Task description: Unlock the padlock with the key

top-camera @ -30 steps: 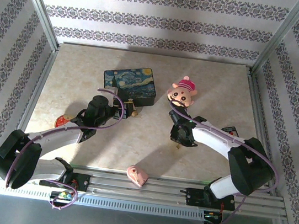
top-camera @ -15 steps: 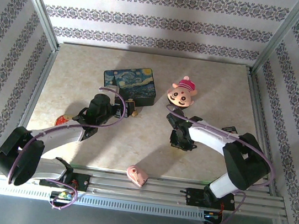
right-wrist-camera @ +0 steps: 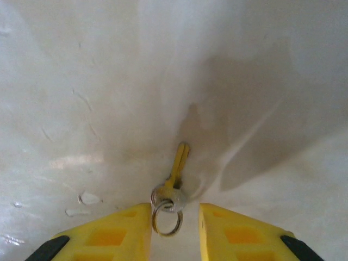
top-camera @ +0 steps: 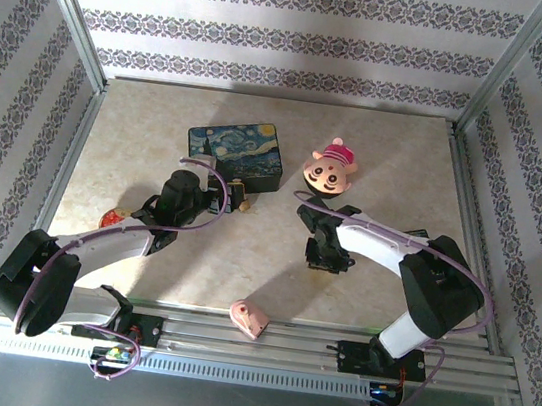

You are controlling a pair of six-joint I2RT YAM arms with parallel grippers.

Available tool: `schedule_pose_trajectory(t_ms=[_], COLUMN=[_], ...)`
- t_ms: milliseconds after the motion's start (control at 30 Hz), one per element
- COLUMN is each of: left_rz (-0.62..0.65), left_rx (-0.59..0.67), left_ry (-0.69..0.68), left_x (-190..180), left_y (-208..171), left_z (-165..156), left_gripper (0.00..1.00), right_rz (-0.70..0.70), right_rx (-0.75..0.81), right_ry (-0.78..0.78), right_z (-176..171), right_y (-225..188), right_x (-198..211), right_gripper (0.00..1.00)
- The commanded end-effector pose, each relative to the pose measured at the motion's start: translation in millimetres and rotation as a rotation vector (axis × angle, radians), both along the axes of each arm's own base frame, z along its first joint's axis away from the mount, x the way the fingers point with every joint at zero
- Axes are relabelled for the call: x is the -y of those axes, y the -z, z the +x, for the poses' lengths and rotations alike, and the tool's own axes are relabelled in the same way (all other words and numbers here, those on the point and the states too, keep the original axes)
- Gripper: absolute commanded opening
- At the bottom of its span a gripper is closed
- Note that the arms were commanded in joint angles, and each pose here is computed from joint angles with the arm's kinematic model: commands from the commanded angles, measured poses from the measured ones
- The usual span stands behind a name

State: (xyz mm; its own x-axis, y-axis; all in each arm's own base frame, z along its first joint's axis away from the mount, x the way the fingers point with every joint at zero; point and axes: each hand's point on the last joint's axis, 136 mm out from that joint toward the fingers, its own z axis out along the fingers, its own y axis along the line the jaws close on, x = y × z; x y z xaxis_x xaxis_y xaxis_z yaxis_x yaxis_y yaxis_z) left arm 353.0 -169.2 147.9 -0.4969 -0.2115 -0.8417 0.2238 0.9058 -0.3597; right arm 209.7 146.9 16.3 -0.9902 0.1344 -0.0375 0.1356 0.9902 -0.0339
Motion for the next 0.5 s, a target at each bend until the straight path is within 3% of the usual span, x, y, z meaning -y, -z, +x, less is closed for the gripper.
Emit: schedule_pose_trajectory(t_ms=[0, 467], left_rz=[-0.009, -0.008], left_rx=[0.048, 0.053], left_ry=[0.001, -0.004], left_x=[3.7, 1.5], left_y=[-16.0, -17.1], left_z=[4.6, 2.4], left_gripper=[0.99, 0.99], right_rz=[-0.040, -0.100], right_rx=[-0.038, -0.042], right_ry=[-0.044, -0.108], right_z=[-7.0, 3.5], right_y=[-4.5, 0.7], right_x=[2.4, -3.2], right_gripper=[0.27, 0.23])
